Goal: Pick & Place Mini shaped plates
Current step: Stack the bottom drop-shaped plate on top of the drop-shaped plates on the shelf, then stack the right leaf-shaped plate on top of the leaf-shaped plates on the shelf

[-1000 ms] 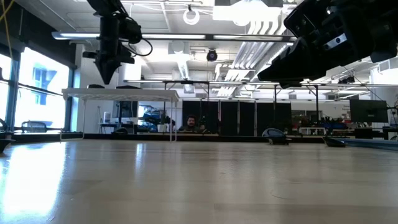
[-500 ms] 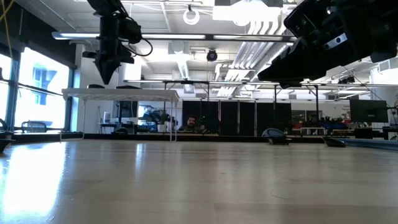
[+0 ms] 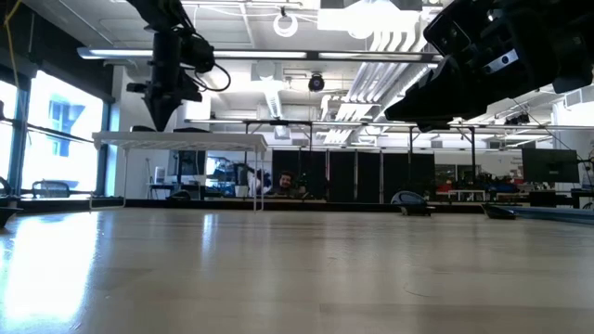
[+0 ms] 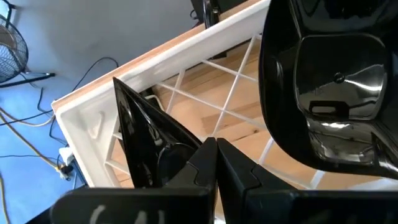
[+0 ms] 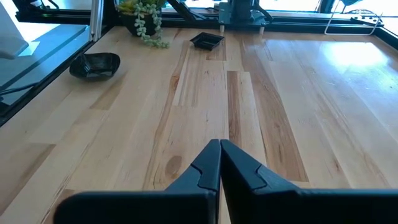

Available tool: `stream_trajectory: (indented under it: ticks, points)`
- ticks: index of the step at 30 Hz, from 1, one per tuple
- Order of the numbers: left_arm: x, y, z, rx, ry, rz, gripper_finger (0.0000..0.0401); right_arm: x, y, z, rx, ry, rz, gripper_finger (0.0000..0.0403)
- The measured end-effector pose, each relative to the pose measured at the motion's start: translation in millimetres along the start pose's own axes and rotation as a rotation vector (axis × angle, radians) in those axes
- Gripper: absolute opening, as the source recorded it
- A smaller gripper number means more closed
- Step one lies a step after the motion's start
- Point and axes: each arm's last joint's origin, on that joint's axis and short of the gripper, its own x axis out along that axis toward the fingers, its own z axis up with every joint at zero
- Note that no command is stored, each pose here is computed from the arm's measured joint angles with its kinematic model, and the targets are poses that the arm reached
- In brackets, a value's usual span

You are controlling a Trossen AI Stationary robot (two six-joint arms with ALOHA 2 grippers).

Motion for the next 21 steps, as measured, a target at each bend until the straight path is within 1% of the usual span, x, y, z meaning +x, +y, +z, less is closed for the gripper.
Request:
stream_trajectory:
  ticks: [5,8,10,13,16,18,21]
  points:
    - [-4.2,2.1,-4.2,0.015,0.008,0.011,0.0001,0.0,0.0,0.0,0.0,0.0,0.0,0.0002]
    - [-18.1,7.3,-11.5,0.014,-0.034,0.026,0.0,0.0,0.0,-0.5,-0.001,0.005,0.0,0.0005]
    - [-31.8,8.8,-18.0,0.004,-0.089,0.006,0.0001,0.0,-0.1,-1.1,-0.001,0.012,-0.001,0.0006]
    - [-50.6,1.5,-30.9,0.014,-0.223,-0.053,0.0,-0.1,-0.4,-1.7,0.012,0.016,-0.01,0.0004]
    - [-60.2,-11.3,-49.0,0.044,-0.372,-0.125,0.0,-0.1,-0.4,-1.8,0.016,0.017,-0.01,0.0002]
    - [-60.3,-23.8,-60.3,0.075,-0.473,-0.2,0.0,-0.1,-0.4,-1.8,0.016,0.017,-0.011,0.0002]
    - [-52.0,-43.8,-78.7,0.128,-0.635,-0.319,0.0,-0.1,-0.7,-1.8,0.028,0.016,-0.021,0.0004]
